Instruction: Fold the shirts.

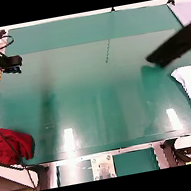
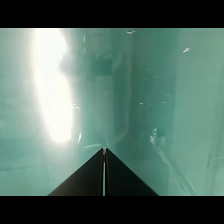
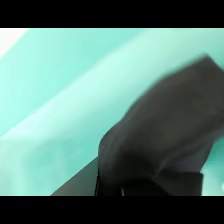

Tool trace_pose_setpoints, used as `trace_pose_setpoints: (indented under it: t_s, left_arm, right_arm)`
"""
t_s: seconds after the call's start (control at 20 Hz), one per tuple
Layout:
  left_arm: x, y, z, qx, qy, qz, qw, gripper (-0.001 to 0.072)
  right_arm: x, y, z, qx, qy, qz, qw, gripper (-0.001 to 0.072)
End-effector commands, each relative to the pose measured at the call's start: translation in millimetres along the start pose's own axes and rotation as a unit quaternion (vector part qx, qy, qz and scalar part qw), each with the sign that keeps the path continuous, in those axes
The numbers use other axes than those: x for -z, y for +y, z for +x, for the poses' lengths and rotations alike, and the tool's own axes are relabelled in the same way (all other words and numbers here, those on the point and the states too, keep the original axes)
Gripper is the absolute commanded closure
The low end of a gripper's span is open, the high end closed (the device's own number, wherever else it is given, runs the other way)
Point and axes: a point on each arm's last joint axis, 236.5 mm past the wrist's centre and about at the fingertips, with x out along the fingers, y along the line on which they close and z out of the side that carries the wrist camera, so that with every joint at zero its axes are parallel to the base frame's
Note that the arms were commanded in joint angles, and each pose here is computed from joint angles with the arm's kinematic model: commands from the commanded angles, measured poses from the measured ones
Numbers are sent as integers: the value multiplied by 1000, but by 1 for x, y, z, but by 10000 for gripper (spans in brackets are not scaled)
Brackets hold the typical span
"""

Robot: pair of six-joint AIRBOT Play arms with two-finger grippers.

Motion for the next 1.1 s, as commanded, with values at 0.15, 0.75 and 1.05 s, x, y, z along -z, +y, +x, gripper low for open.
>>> trace_pose_setpoints:
  t_s: [0.15,0.75,1.05]
  left_arm:
    - [-3,-22,-1,46,-7,-2,999,682]
    - [5,-23,-1,48,9,5,999,681]
    - [8,-23,-2,49,17,5,999,682]
  right_arm:
    - [-21,-111,-55,130,-49,62,988,692]
    - [91,-201,-123,377,97,224,893,692]
    - [187,-272,-101,450,212,280,821,691]
